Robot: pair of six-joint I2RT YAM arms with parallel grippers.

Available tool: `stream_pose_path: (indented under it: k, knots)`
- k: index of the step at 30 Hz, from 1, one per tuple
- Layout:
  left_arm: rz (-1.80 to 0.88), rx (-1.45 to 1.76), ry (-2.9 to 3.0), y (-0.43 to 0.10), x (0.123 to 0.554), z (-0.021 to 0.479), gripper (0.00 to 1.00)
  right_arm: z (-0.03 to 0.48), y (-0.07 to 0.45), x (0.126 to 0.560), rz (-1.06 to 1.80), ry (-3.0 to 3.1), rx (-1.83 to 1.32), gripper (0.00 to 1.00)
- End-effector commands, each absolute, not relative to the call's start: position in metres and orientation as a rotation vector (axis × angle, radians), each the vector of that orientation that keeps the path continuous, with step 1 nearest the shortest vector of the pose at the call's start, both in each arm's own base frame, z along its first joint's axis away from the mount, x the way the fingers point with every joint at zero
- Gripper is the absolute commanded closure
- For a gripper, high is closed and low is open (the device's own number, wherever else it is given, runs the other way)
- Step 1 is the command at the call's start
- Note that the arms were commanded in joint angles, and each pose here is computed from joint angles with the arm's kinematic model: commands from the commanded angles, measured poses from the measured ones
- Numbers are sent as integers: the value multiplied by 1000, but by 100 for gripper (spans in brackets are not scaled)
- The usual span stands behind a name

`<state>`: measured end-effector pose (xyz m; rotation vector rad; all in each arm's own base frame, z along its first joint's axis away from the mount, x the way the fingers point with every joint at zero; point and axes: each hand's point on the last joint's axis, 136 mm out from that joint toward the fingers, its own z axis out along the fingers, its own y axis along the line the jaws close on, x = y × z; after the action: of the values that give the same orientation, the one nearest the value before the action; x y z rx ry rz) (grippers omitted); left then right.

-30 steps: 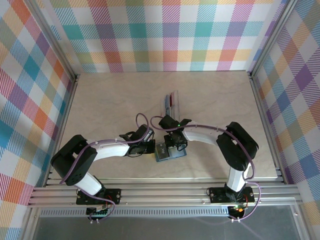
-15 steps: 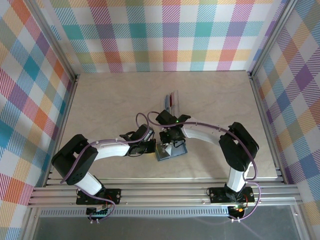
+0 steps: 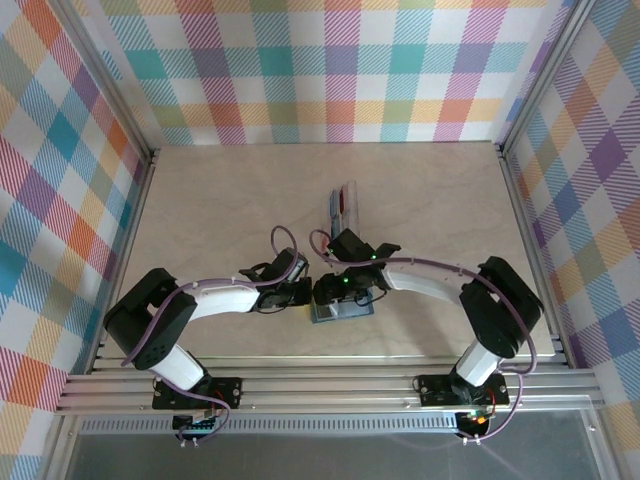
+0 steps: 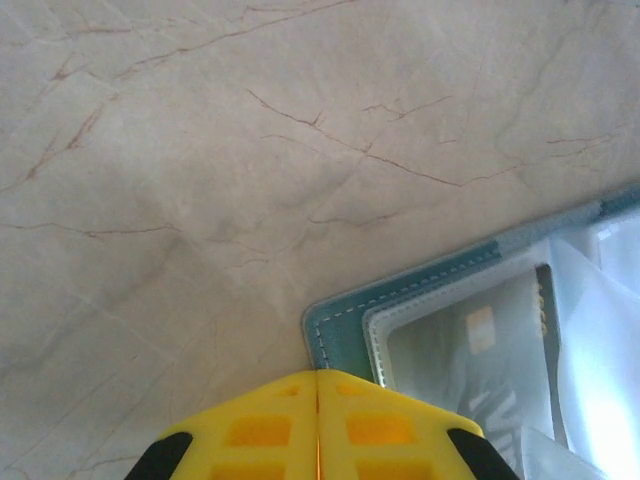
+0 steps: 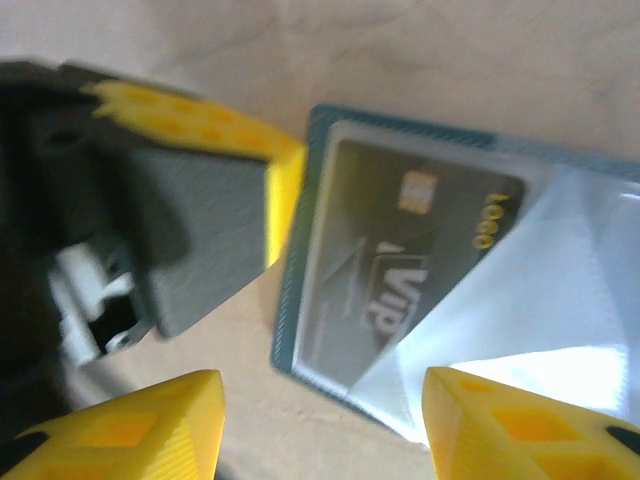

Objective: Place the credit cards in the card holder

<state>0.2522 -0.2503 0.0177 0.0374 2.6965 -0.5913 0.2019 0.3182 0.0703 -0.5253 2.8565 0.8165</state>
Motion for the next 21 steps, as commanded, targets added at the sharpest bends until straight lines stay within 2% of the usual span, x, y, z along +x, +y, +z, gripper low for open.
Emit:
stream_pose_path:
  k: [1,4,8,11,21]
  knots:
    - [-599,18,2738,-248,245,-2,91,106,334,192,993,2738,-626,42]
    - [-623,16,2732,-249,245,0,90,113,325,194,962,2711,-612,39]
    - [-633,20,2733,-250,245,0,90,104,291,216,618,2760,-492,38]
    - [-633,14,2736,-249,245,0,90,100,282,216,550,2781,-457,38]
    - [-641,17,2746,-251,245,-4,90,67,266,199,453,2882,-441,49]
